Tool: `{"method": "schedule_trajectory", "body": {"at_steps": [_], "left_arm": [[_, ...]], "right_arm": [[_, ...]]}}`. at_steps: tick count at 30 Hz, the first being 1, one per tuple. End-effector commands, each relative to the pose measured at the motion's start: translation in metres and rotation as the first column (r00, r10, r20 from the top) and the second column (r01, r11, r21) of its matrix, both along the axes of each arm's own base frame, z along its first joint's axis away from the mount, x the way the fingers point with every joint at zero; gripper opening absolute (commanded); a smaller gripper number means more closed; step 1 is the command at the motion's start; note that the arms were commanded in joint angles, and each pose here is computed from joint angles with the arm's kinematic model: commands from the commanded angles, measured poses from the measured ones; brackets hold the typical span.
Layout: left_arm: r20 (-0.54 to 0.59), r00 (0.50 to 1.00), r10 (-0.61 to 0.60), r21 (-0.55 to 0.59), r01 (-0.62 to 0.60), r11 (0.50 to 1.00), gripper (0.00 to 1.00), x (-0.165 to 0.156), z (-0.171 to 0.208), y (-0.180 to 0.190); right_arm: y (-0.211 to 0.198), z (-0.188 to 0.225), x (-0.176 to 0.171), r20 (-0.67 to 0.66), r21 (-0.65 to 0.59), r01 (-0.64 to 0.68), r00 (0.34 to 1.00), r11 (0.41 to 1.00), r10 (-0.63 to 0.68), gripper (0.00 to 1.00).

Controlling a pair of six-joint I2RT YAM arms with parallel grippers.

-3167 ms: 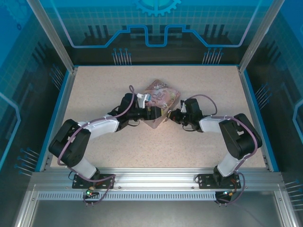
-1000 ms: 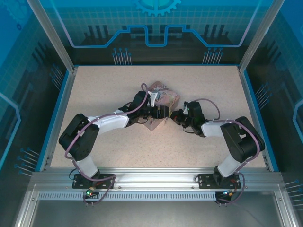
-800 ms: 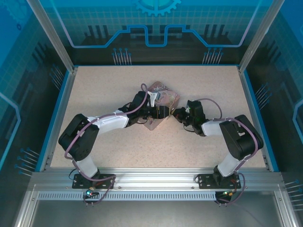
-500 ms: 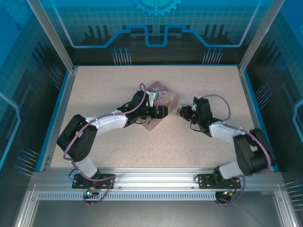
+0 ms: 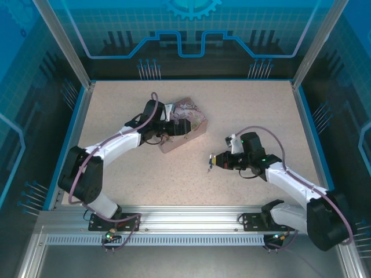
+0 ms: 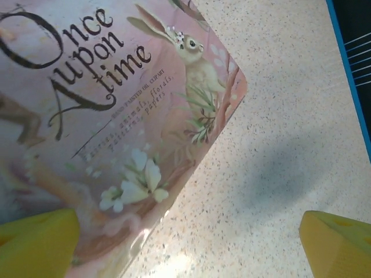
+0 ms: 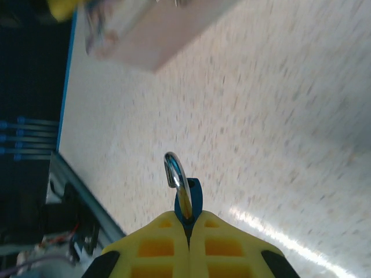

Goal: Unlock a padlock with a key

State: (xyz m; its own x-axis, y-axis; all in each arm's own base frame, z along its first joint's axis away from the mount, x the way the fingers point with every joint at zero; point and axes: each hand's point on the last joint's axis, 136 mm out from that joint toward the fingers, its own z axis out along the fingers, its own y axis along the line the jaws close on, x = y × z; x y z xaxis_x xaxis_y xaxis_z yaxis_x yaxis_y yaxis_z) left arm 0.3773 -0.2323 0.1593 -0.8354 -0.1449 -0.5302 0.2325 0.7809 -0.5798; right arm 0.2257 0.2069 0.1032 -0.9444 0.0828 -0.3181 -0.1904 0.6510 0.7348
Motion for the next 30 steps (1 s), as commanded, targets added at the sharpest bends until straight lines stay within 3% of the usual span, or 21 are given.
{"method": "schedule_trajectory", "body": {"at_steps": [1, 11, 15, 21, 25, 30], "left_arm": [[0.059, 0.998, -0.012, -0.042, 0.015, 0.999, 0.99, -0.019, 0.038, 0.014], [0.085, 0.993, 0.08, -0.07, -0.074, 0.995, 0.99, -0.059, 0.052, 0.058], [0.083, 0.99, 0.118, -0.053, -0.114, 0.992, 0.99, -0.067, 0.051, 0.072], [0.117, 0.977, 0.18, -0.048, -0.175, 0.983, 0.99, -0.072, 0.065, 0.095], [0.163, 0.949, 0.271, -0.009, -0.273, 0.962, 0.99, -0.074, 0.072, 0.123], [0.267, 0.849, 0.456, 0.085, -0.492, 0.866, 0.99, -0.071, 0.06, 0.18]], "right_arm": [[0.02, -0.009, -0.011, -0.075, 0.051, -0.069, 0.995, 0.996, 0.073, 0.04], [0.022, -0.055, 0.009, -0.202, -0.045, -0.042, 0.979, 0.998, 0.032, 0.07], [0.007, -0.066, 0.016, -0.216, -0.124, 0.004, 0.976, 0.992, -0.031, 0.13], [-0.028, -0.054, 0.025, -0.155, -0.226, 0.081, 0.981, 0.971, -0.118, 0.54], [-0.064, -0.029, 0.038, -0.035, -0.329, 0.179, 0.979, 0.927, -0.202, 0.73], [-0.116, 0.015, 0.065, 0.221, -0.422, 0.361, 0.93, 0.831, -0.292, 0.95]]}}
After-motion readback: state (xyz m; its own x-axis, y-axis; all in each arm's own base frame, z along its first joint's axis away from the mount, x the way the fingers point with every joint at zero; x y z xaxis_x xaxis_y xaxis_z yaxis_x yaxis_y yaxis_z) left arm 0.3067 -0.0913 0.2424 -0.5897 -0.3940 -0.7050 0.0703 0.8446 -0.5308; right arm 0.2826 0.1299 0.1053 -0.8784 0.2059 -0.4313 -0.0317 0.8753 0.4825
